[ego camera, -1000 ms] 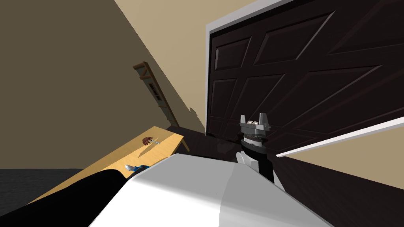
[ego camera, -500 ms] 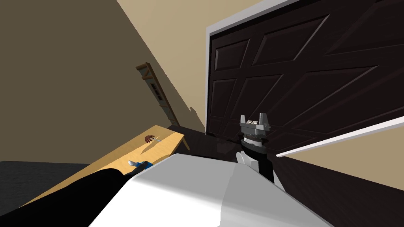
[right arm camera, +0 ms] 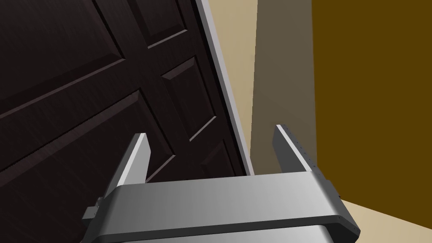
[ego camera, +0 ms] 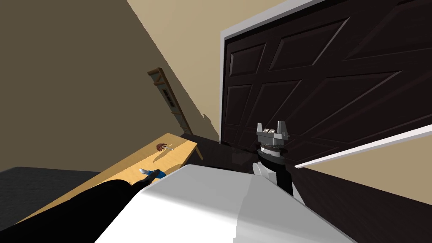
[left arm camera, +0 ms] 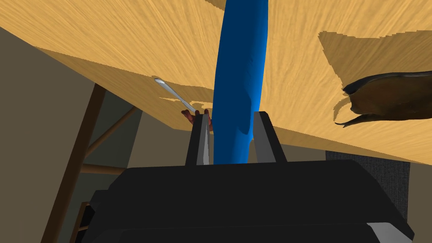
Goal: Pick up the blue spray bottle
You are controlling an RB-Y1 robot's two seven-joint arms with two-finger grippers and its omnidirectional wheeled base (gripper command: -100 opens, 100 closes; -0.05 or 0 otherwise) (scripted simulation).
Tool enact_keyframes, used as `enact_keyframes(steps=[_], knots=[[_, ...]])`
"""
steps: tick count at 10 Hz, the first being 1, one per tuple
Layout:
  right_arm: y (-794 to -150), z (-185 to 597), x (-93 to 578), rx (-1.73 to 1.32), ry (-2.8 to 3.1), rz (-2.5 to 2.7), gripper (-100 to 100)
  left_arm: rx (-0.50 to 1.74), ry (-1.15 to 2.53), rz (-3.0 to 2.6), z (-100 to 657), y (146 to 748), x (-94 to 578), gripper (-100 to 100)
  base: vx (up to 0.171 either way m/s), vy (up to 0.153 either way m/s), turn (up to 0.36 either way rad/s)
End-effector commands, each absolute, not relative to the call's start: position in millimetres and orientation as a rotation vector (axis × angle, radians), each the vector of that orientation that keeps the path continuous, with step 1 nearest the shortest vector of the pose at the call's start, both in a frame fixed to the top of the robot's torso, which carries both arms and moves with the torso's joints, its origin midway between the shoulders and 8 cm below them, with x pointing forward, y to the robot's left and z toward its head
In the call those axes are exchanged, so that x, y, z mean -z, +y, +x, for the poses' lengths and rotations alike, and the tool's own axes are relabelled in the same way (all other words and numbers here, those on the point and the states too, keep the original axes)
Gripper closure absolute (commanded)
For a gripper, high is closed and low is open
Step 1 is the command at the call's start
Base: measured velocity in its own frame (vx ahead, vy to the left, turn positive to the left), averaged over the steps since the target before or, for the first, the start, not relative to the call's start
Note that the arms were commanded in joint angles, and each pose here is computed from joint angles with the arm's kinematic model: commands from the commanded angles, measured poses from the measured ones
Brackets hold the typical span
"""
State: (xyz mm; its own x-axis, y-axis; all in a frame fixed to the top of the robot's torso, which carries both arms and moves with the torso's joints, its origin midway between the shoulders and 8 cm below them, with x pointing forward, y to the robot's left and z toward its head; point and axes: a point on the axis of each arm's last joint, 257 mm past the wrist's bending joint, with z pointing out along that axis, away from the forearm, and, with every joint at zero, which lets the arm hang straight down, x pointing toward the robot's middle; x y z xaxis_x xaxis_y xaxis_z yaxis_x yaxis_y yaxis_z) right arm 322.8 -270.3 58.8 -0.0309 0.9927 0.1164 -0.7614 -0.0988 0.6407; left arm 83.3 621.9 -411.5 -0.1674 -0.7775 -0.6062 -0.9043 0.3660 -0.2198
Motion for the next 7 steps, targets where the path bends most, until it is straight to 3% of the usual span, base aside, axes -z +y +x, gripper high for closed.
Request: enact_keyframes(steps=[1, 7], knots=[[-270, 323, -59, -1.568, 0.475, 0.634, 0, -0.249, 1.985, -1.458, 88, 622, 411, 100, -0.042, -0.016, 0.013], [-270, 323, -59, -1.568, 0.475, 0.634, 0, -0.24, 1.998, -1.45, 112, 625, 408, 100, -0.03, -0.014, 0.017]])
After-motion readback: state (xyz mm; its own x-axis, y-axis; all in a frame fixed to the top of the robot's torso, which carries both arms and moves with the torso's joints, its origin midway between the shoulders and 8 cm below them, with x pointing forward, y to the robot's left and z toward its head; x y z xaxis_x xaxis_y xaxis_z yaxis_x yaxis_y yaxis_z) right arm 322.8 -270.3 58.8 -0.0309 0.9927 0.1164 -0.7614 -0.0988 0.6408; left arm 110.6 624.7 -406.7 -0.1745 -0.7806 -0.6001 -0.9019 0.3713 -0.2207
